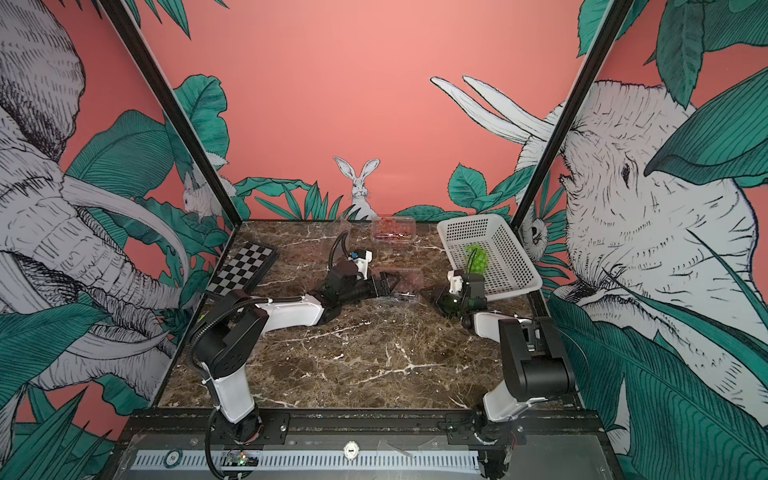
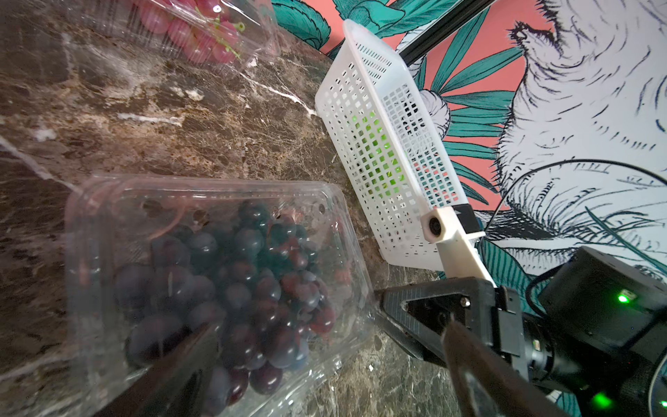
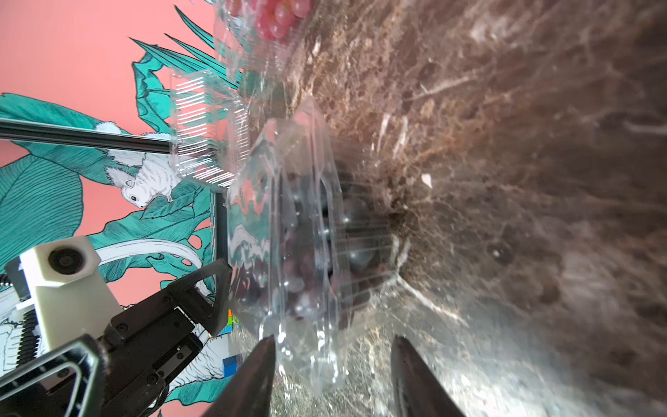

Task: Pack grapes into containers
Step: Close the packing box at the center of the board.

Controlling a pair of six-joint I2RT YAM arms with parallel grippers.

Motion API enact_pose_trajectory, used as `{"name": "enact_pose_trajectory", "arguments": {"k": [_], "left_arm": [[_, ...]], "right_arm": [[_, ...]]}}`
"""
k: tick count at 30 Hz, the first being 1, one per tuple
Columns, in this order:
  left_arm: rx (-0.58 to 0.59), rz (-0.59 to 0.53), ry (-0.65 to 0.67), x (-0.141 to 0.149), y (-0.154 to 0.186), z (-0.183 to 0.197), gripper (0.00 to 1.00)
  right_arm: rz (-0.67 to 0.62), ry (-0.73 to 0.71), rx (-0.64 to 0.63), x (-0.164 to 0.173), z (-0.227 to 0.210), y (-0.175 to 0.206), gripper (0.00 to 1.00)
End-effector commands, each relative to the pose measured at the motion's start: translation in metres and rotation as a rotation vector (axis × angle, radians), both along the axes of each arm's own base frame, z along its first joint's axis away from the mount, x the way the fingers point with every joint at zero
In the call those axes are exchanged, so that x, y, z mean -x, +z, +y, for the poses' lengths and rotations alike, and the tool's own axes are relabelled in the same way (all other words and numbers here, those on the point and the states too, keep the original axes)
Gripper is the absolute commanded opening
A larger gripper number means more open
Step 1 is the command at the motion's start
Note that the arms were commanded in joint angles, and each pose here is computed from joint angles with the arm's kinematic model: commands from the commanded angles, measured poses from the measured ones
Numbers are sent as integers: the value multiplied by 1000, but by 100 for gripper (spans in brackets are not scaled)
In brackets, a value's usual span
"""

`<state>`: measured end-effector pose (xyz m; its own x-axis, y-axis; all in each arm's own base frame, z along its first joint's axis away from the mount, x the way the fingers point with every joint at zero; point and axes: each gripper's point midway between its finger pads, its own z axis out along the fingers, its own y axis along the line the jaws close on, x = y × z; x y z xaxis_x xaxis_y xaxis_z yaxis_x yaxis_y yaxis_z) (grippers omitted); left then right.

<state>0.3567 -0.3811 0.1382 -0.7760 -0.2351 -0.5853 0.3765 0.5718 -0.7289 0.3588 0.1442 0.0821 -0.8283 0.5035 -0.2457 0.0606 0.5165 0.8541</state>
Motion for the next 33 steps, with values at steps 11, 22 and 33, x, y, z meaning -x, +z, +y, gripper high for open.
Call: {"name": "enact_pose_trajectory", "arguments": {"k": [11, 22, 33], "left_arm": [[7, -9, -2, 9, 10, 2, 99], [6, -13, 2, 9, 13, 4, 100], [5, -9, 2, 9, 11, 3, 99]], "right_arm": [[-8, -13, -77, -7, 4, -6, 28], [-19, -9, -92, -2, -1, -4, 32], [-26, -9, -103, -3, -4, -6, 32]]}}
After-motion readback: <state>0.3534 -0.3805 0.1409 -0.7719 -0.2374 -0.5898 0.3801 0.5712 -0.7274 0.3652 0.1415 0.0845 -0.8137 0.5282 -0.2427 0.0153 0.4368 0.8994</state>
